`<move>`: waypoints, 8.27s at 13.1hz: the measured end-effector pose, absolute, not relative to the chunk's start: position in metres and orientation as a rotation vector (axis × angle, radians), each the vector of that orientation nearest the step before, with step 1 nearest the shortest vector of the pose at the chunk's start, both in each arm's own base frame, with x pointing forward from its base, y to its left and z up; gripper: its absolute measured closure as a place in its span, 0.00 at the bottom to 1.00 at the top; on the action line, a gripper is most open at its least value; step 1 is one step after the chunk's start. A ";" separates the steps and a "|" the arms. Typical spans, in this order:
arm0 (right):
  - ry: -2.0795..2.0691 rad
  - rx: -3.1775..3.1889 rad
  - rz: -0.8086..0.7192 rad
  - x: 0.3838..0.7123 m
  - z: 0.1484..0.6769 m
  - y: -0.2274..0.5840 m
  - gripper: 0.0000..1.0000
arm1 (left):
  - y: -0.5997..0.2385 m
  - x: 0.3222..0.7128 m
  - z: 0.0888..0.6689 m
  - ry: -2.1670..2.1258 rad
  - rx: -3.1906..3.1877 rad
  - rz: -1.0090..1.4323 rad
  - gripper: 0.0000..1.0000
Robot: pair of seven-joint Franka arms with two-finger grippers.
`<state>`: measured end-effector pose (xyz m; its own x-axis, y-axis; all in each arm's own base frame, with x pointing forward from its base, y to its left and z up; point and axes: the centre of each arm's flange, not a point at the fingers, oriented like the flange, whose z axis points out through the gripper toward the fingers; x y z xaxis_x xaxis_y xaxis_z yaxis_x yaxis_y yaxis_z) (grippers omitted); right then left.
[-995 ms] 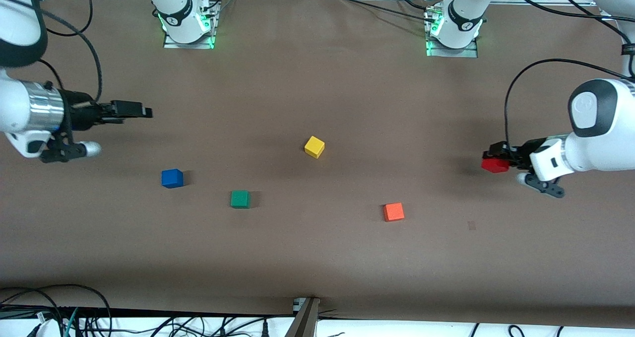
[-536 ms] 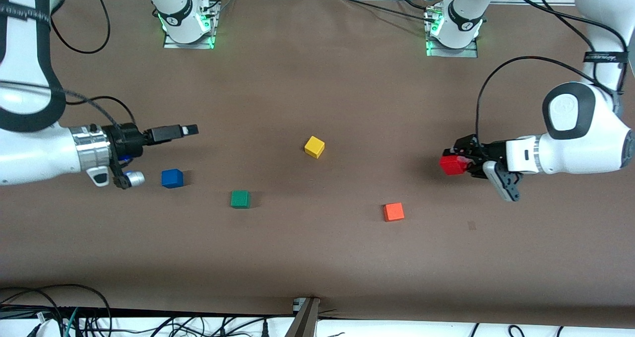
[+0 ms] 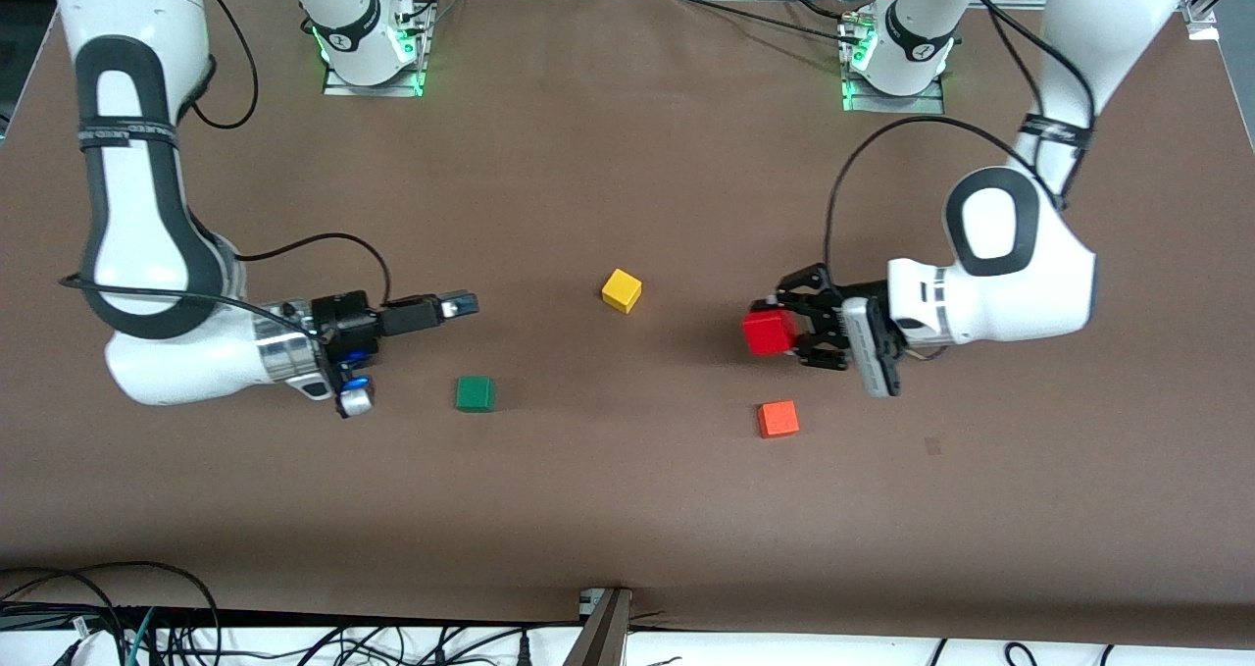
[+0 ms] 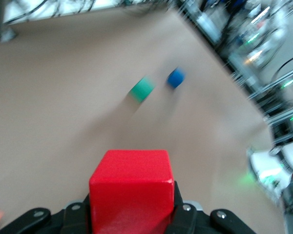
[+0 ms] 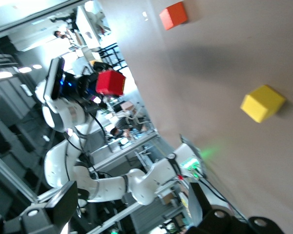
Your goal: Pass red block to right arm, stack on blue
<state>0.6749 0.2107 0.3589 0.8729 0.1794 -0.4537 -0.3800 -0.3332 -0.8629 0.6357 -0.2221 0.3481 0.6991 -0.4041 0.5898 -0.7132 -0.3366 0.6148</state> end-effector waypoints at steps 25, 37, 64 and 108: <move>0.195 -1.460 0.357 0.608 0.254 0.300 0.00 | -0.396 0.607 0.301 -1.042 1.542 0.808 0.44; 0.224 -1.451 0.326 0.605 0.261 0.316 0.44 | -0.415 0.598 0.303 -1.018 1.540 0.817 0.42; -0.370 -2.714 0.261 0.666 0.308 0.074 0.44 | -0.259 0.626 0.405 -1.325 2.218 -0.092 0.00; -0.231 -3.107 0.294 0.659 0.427 0.027 0.00 | -0.028 0.543 0.590 -0.282 3.209 0.019 0.00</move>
<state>0.6594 0.0273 0.4273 0.9715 0.1476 -0.1856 0.1454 -0.9890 -0.0258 0.5434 -0.0283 0.5895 0.9847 -0.1743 0.0045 -0.1734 -0.9815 -0.0807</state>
